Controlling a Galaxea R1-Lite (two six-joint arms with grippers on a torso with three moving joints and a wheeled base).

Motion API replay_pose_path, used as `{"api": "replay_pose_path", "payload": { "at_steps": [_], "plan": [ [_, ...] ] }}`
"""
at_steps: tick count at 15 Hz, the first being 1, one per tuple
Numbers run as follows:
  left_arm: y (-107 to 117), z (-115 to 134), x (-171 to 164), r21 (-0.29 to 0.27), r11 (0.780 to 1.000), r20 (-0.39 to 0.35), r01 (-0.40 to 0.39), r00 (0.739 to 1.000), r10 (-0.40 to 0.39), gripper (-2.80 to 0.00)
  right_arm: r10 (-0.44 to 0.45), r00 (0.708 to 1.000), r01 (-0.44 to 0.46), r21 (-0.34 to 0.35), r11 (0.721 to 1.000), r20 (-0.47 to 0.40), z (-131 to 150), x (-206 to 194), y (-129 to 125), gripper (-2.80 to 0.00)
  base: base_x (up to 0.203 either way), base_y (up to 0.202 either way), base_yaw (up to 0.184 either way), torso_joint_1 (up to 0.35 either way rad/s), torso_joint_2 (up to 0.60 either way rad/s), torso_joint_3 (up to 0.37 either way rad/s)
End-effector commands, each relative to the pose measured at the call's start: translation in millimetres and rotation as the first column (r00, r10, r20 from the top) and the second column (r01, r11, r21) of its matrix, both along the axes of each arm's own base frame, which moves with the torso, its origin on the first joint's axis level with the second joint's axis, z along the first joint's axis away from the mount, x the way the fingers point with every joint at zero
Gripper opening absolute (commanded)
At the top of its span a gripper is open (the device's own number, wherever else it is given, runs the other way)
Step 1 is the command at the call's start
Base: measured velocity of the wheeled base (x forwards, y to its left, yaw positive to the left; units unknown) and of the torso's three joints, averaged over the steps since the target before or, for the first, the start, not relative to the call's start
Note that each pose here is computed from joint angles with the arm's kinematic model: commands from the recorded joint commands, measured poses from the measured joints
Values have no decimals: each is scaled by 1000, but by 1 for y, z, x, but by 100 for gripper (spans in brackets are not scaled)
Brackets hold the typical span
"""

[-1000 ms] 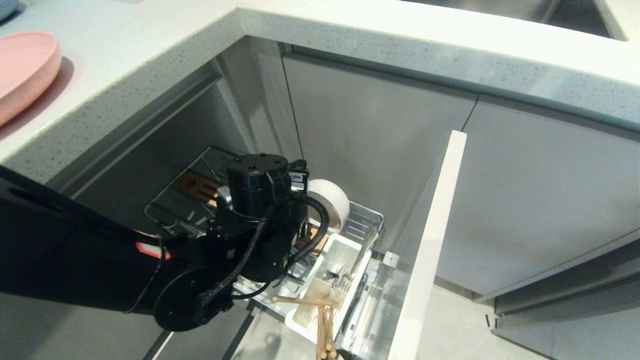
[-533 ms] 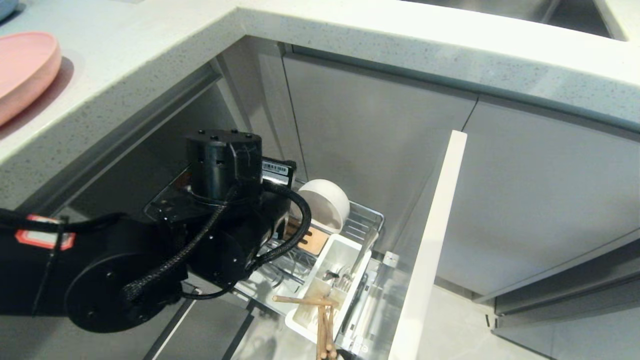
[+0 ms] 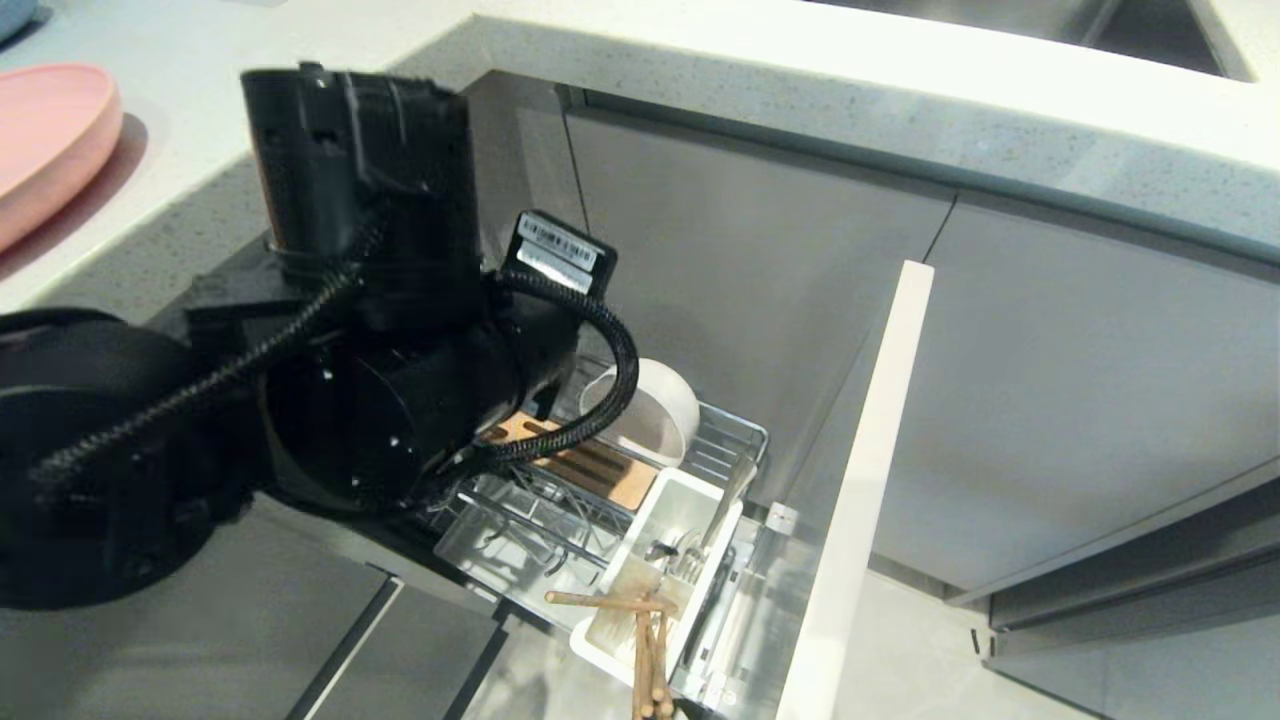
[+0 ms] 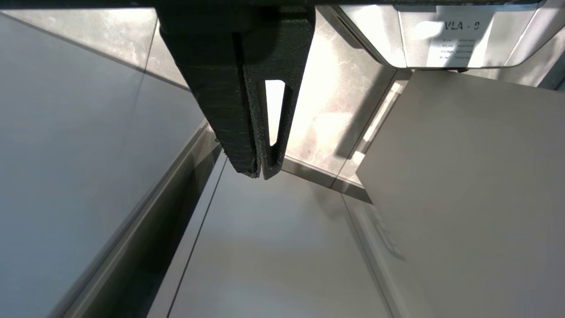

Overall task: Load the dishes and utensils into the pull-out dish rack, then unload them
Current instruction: Pick up the plate and place it in the cupboard

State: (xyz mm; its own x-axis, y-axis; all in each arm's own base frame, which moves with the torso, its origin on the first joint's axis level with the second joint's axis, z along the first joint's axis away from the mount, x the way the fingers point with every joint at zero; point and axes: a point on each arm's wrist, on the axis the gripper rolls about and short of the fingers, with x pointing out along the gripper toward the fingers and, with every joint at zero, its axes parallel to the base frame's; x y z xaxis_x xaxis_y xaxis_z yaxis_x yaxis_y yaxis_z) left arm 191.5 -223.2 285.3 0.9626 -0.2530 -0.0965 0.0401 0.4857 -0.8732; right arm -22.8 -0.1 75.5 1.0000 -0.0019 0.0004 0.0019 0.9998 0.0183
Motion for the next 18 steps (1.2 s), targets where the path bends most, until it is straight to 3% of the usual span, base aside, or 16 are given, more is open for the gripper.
{"api": "replay_pose_path", "payload": {
  "at_steps": [1,3,6,9,11,13,14,18],
  "plan": [
    [-1,31,-4,-20,1000,83,13,996,-12,-280,0,1000,0,0,1000,-2,0,0,0,-280,0,0,0,0,0,0],
    [1,69,-9,1,1000,200,22,980,-22,-280,0,1000,0,0,1000,-2,0,0,0,-280,0,0,0,0,0,0],
    [11,120,-18,29,999,358,32,933,-41,-280,0,1000,0,0,1000,-2,0,0,0,-280,0,0,0,0,0,0],
    [29,168,-33,35,999,507,20,861,-35,-280,0,1000,0,0,1000,-2,0,0,0,-280,0,0,0,0,0,0],
    [44,196,-45,45,999,602,-4,798,-24,-280,0,1000,0,0,1000,-2,0,0,0,-280,0,0,0,0,0,0],
    [59,208,-55,120,992,665,-39,745,-51,-280,0,1000,0,0,1000,-2,0,0,0,-280,0,0,0,0,0,0],
    [70,212,-59,123,991,684,-58,728,-42,-280,0,1000,0,0,1000,-2,0,0,0,-280,0,0,0,0,0,0],
    [126,222,-74,189,971,698,-147,715,-28,-280,0,1000,0,0,1000,-2,0,0,0,-280,0,0,0,0,0,0]
  ]
}}
